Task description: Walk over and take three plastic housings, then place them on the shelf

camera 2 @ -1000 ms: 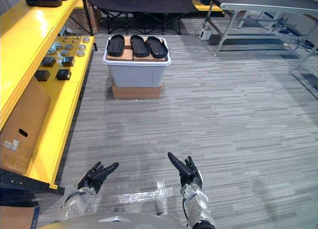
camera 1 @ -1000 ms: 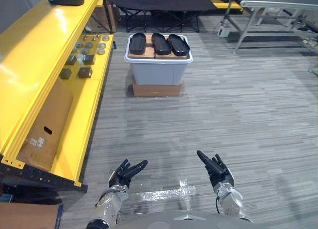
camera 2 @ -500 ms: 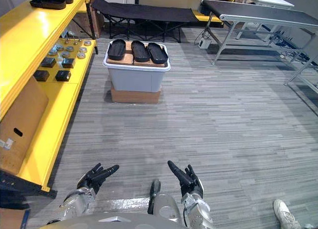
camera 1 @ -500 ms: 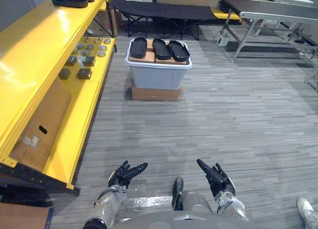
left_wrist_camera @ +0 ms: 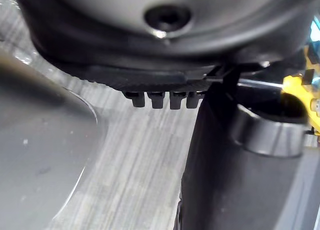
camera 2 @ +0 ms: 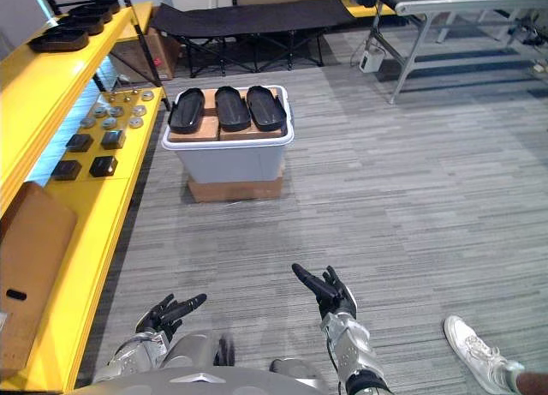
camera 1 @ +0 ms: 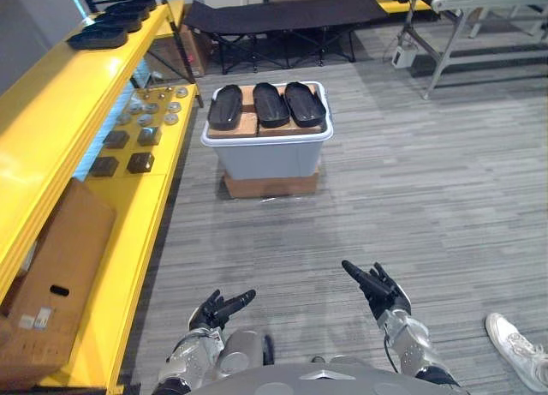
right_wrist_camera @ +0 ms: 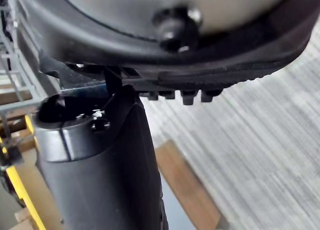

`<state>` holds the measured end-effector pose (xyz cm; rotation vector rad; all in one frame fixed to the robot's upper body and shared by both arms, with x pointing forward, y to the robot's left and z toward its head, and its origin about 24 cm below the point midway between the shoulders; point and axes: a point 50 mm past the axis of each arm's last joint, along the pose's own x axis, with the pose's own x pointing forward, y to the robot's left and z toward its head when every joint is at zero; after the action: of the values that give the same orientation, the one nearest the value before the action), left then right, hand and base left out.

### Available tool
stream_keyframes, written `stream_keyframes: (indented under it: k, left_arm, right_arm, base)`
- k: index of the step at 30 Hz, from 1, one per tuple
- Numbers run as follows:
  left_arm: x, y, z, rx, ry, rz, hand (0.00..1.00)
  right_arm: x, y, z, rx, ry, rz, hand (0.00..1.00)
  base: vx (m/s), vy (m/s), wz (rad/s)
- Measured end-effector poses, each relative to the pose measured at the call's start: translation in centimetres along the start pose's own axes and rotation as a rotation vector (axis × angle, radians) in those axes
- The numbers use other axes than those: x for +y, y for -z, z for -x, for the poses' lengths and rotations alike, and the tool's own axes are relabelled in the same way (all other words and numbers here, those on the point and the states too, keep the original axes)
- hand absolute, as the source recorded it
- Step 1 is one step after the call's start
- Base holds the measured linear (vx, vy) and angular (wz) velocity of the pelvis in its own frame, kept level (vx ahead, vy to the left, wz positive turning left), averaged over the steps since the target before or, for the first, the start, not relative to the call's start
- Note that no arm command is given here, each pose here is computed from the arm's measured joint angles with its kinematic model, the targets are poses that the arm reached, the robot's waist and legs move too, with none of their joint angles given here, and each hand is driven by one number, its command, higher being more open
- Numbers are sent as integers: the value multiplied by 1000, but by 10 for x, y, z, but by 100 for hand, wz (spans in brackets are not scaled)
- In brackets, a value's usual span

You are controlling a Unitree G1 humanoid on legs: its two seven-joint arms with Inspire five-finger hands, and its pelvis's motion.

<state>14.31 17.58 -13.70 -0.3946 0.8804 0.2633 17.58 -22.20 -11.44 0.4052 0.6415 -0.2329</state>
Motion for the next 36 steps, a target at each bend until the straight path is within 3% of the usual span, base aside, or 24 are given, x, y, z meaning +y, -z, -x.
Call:
stream_keyframes:
  k: [3,7,13,18,23,28,36]
  left_arm:
    - [-3,-5,2,-37,23,22,100]
    - [-19,-36,-2,-143,80,8,100]
    - [-18,-40,-2,-157,55,-41,100]
    - [-32,-56,-3,-208,102,-66,100]
    - [-17,-59,-3,-207,68,-101,100]
    - [-30,-38,-1,-151,101,1,100]
    - [-46,-40,-1,-159,175,17,100]
  right_arm:
    - [-2,8,4,32,-3,37,100]
    - [16,-12,-6,-22,-78,83,100]
    - [39,-3,-9,1,-145,96,100]
    - [45,-6,-10,-22,-128,88,100]
    - [39,-6,-8,-25,-109,63,100]
    - [28,-17,-9,-57,-84,30,100]
    - [8,-35,-3,-137,-18,1,100]
  base:
    - [383,216,-11]
    - [351,151,-12]
    - [392,110,3]
    - [263,-84,48]
    - [202,-325,54]
    - [256,-272,20]
    - [222,-39,11]
